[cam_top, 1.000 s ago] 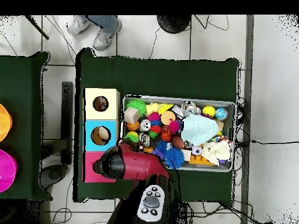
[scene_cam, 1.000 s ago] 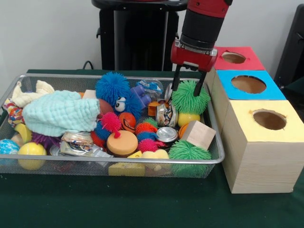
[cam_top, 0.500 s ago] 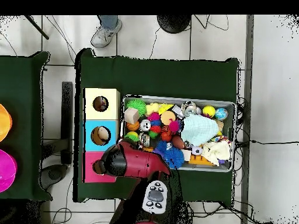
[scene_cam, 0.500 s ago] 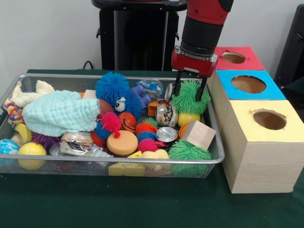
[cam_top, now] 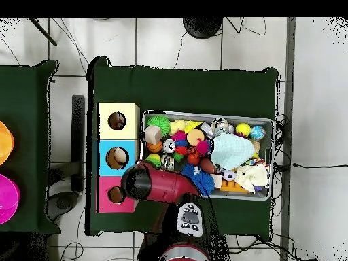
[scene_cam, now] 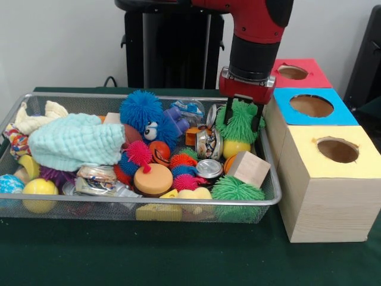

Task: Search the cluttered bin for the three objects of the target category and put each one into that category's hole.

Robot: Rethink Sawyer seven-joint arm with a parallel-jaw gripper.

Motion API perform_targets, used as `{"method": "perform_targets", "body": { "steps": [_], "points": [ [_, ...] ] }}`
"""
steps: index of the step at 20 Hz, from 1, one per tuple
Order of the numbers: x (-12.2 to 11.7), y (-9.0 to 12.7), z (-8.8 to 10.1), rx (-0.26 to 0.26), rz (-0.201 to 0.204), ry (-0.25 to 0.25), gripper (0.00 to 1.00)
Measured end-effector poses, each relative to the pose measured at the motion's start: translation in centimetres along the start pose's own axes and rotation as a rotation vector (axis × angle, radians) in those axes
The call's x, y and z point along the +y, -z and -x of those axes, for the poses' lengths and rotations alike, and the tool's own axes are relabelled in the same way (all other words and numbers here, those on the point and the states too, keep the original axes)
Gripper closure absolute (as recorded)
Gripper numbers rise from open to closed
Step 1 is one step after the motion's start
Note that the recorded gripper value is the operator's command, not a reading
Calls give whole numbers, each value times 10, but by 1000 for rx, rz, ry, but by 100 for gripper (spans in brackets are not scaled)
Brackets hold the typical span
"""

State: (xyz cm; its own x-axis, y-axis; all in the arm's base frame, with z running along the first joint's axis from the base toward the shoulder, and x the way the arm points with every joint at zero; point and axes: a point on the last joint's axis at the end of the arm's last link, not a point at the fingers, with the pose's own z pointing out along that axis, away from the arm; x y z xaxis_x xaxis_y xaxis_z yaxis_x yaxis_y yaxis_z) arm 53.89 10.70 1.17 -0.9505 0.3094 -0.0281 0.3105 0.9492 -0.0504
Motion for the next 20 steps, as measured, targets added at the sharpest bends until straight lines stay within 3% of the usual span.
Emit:
{"method": "perform_targets", "body": {
  "steps": [7,13,14,20],
  "points": [
    [-4,-1,1,57,18,-23,0],
    [-3,1,1,48,12,-3,0],
    [0,6,0,42,0,29,100],
    [3,11,0,41,-8,65,100]
  ]
}}
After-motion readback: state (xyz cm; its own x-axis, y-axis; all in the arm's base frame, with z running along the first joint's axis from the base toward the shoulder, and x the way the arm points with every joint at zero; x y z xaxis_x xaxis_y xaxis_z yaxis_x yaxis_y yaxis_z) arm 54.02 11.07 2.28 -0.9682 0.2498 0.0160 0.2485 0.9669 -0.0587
